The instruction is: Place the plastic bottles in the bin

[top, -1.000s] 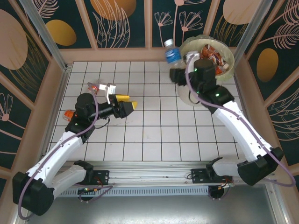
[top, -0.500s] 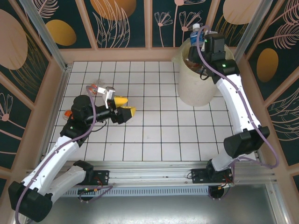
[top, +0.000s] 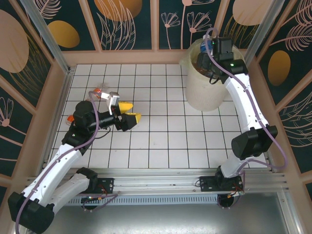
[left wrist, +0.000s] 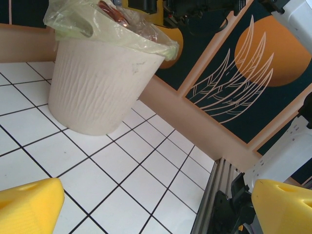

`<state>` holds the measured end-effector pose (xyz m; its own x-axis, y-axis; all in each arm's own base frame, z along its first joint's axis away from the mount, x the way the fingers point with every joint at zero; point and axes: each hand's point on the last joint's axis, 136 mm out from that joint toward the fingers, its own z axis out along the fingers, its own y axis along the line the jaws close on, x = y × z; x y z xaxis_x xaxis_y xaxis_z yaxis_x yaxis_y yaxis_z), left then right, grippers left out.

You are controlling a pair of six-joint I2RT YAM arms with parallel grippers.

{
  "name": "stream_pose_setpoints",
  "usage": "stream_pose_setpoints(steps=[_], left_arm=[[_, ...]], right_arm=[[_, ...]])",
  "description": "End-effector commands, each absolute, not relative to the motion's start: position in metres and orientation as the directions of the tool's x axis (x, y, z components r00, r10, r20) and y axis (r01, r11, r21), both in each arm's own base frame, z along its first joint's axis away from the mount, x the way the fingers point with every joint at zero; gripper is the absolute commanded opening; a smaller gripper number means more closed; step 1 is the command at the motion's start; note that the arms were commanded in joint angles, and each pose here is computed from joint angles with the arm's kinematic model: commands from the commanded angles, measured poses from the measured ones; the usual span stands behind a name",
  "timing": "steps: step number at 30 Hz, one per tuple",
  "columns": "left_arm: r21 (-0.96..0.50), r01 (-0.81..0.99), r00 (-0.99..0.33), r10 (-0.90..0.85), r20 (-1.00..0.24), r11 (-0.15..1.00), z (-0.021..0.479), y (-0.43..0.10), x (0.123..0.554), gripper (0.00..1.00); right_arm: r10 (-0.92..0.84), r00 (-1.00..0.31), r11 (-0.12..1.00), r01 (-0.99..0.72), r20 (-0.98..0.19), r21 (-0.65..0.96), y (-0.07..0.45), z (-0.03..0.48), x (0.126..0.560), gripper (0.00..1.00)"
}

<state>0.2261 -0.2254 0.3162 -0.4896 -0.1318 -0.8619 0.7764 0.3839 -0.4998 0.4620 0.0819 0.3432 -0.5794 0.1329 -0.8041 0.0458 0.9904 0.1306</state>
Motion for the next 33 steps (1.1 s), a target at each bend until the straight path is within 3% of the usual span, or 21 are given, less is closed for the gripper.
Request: stream_pose_setpoints(steps=[1,15,21,27,33], left_arm=[[-0.473,0.797,-0.458,-0.135,-0.879,0.376,0.320,-0.226,0.224,0.99],[-0.473,0.793,-0.458,-0.136,-0.879,0.383,0.319,-0.226,0.226,0.99],[-0.472,0.794,-0.457,-0.136,-0.879,0.384,0.319,-0.225,0.226,0.99],[-0.473,0.791,-0.458,-0.136,-0.878,0.389,0.317,-0.225,0.226,0.99],[-0.473,0.790,-0.460,-0.135,-0.878,0.391,0.317,-0.225,0.227,0.99]], right_arm=[[0.178,-0.573,0.984,0.087,-0.800,0.156,0.066,0.349,0.454,0.72],[0.201,-0.514,0.979,0.084,-0.834,0.184,0.061,0.387,0.465,0.82],[0.192,-0.449,0.981,0.078,-0.872,0.176,0.053,0.409,0.470,0.65],[0.168,-0.506,0.985,0.050,-0.846,0.167,0.055,0.386,0.488,0.59],[0.164,-0.561,0.976,-0.025,-0.811,0.215,0.074,0.363,0.496,0.44]])
